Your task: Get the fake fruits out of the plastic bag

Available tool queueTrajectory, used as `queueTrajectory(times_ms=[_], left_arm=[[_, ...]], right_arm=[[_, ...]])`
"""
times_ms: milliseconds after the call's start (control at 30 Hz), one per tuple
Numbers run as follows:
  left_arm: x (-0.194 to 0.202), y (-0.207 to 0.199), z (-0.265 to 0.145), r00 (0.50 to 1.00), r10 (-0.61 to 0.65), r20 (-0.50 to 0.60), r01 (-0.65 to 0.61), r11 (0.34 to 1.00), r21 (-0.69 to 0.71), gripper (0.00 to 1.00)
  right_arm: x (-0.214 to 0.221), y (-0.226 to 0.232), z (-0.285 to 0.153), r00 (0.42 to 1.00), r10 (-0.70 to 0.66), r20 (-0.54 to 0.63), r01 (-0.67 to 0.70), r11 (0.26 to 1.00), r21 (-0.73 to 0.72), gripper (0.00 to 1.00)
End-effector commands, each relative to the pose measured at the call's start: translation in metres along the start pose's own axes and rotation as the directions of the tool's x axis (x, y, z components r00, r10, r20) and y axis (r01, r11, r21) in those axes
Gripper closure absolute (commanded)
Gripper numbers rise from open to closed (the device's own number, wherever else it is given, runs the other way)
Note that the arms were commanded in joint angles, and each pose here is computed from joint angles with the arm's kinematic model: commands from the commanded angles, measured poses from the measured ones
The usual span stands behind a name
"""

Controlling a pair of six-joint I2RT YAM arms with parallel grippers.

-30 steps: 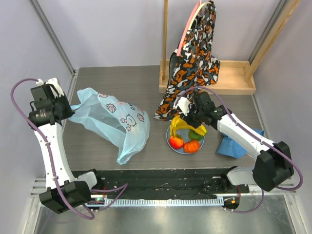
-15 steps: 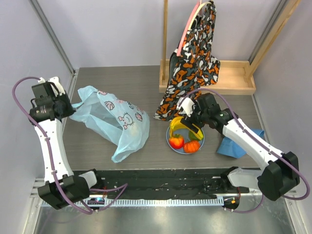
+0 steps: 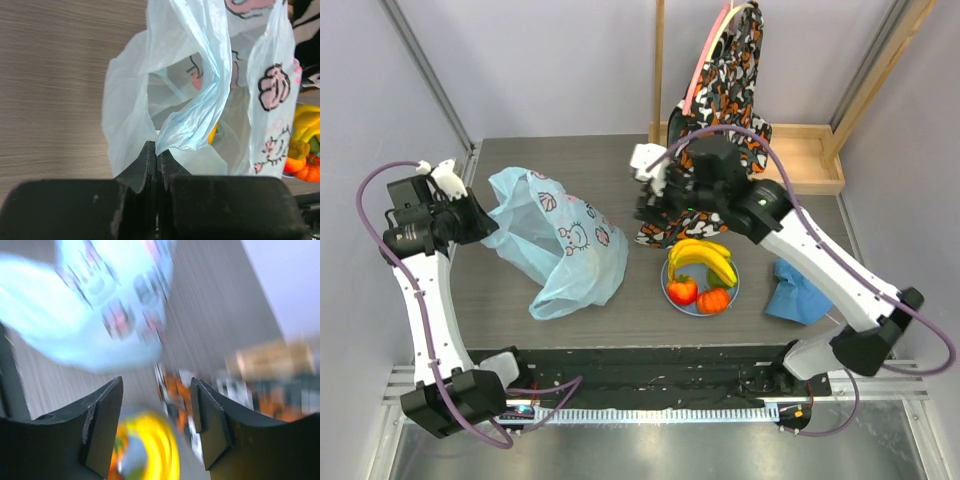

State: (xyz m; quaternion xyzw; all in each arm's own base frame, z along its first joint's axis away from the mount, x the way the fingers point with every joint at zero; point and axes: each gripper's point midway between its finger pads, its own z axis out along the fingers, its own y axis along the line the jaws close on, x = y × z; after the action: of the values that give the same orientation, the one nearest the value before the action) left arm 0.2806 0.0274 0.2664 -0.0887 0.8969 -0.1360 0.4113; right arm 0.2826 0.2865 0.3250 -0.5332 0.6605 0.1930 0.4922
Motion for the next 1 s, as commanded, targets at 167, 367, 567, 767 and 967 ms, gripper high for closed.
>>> queueTrajectory(times_ms=[167,367,567,767,967], left_arm=[[0.006,-0.033,-0.035,0.997,0.059,0.049,-0.064,0.992,0.107,1.0],[-0.011,-0.06,-0.066,0.988,0.105,0.117,-0.12,0.984,0.131,1.0],[0.003,-0.063,-0.077,0.984,0.134,0.115,-0.149,0.981,0.126,1.0],[0.026,-0.053,-0.076,0.984,0.169,0.062,-0.174,0.98,0.097,1.0],[0.041,-0.058,-0.07,0.982,0.187,0.018,-0.188,0.969,0.161,1.0]], right_arm=[[-0.133,0.106,0.084,0.968,0.058,0.243,0.023,0.948,-0.317,0.53],[-0.145,0.157,0.132,0.974,0.111,0.196,-0.031,0.927,-0.374,0.66],[-0.078,0.149,0.197,0.977,0.212,0.011,-0.203,0.949,-0.242,0.78],[-0.045,0.115,0.182,0.943,0.329,-0.057,-0.332,0.913,-0.238,0.77],[-0.04,0.093,0.157,0.931,0.362,-0.047,-0.359,0.885,-0.296,0.67]])
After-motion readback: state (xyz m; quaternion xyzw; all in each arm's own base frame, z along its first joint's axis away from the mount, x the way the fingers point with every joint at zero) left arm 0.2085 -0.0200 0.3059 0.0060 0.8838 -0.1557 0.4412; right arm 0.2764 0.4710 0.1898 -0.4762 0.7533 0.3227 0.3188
